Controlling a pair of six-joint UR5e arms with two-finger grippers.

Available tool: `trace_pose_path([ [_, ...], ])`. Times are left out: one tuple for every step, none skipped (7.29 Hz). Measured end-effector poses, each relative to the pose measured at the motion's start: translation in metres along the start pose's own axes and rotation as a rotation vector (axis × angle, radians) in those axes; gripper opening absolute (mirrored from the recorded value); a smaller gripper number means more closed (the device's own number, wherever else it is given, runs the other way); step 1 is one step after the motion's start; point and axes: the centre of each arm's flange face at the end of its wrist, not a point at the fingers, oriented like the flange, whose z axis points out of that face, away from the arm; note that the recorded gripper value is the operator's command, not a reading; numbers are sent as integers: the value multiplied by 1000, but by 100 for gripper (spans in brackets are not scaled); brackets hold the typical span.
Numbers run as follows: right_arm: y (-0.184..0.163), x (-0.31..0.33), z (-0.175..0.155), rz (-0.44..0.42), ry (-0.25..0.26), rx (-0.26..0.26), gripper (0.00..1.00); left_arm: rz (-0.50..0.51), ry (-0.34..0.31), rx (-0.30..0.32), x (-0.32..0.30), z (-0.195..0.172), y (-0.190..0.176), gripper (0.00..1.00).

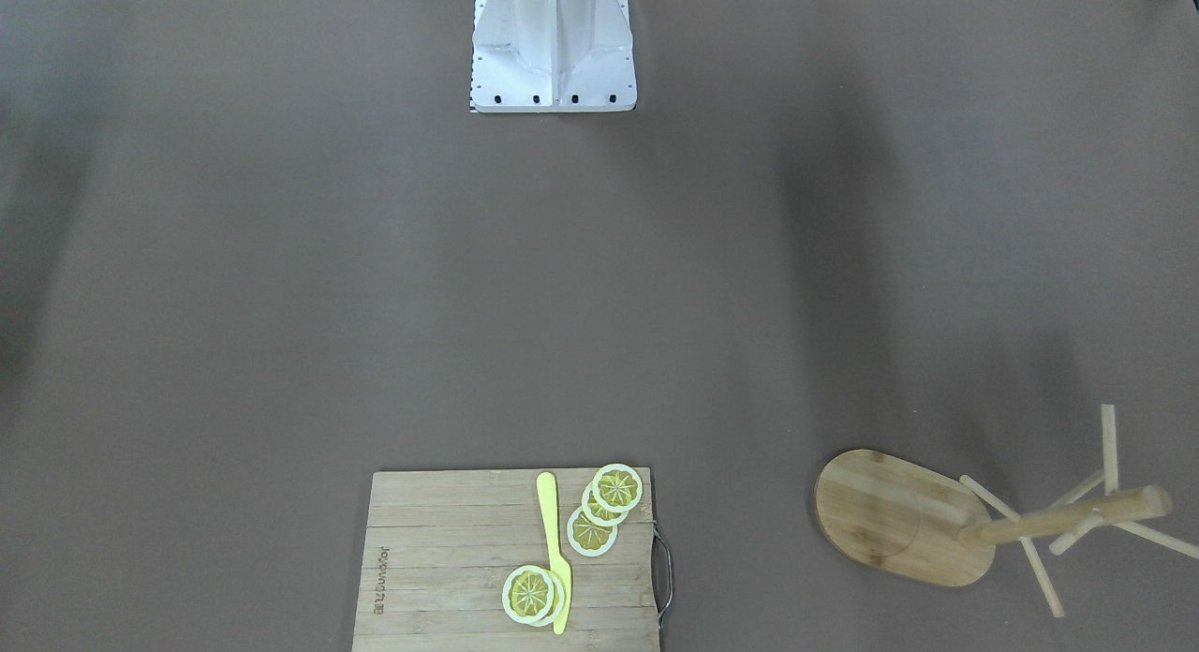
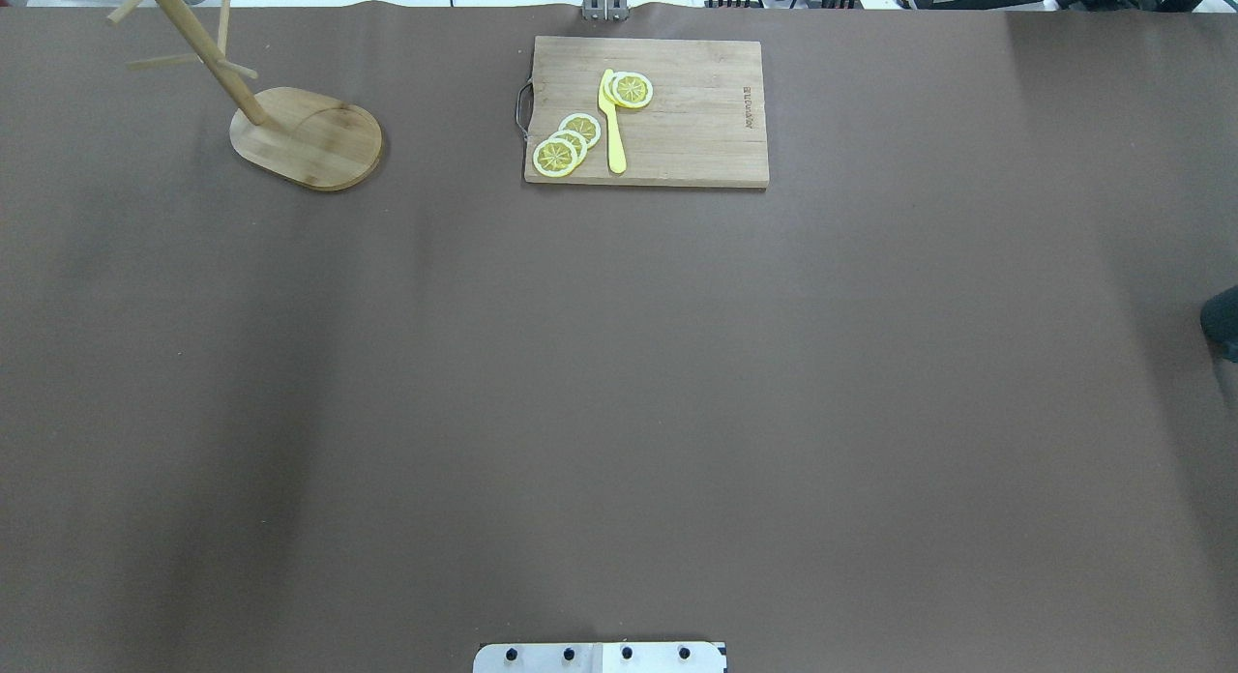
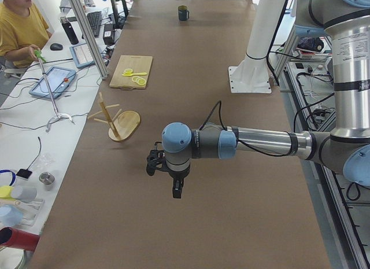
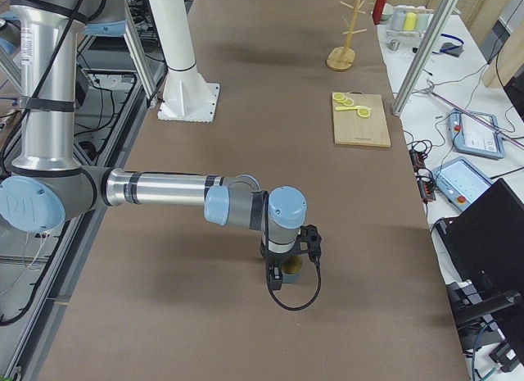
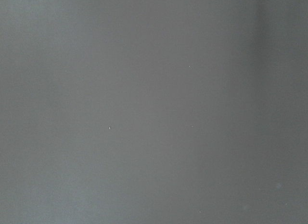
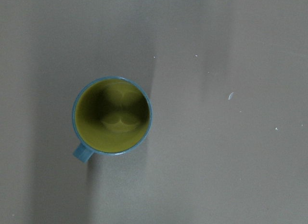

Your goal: Hang cup on storage rack

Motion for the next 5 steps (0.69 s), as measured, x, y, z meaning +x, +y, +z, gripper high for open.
trace_pose_path([
  [1,0,0,1,0,-1,100,3,0,4,2,-2,0,98],
  [1,-1,0,-1,0,0,100,5,-1,7,3,-4,0,98],
  [1,-2,0,-4,0,0,100,4,-1,5,3,-3,1,98],
  [0,-3,2,-6,-4,-4,100,0,-1,0,2,0,5,98],
  [-1,-5,4,-13,-7,-4,100,-4,-1,-2,0,1,7,98],
])
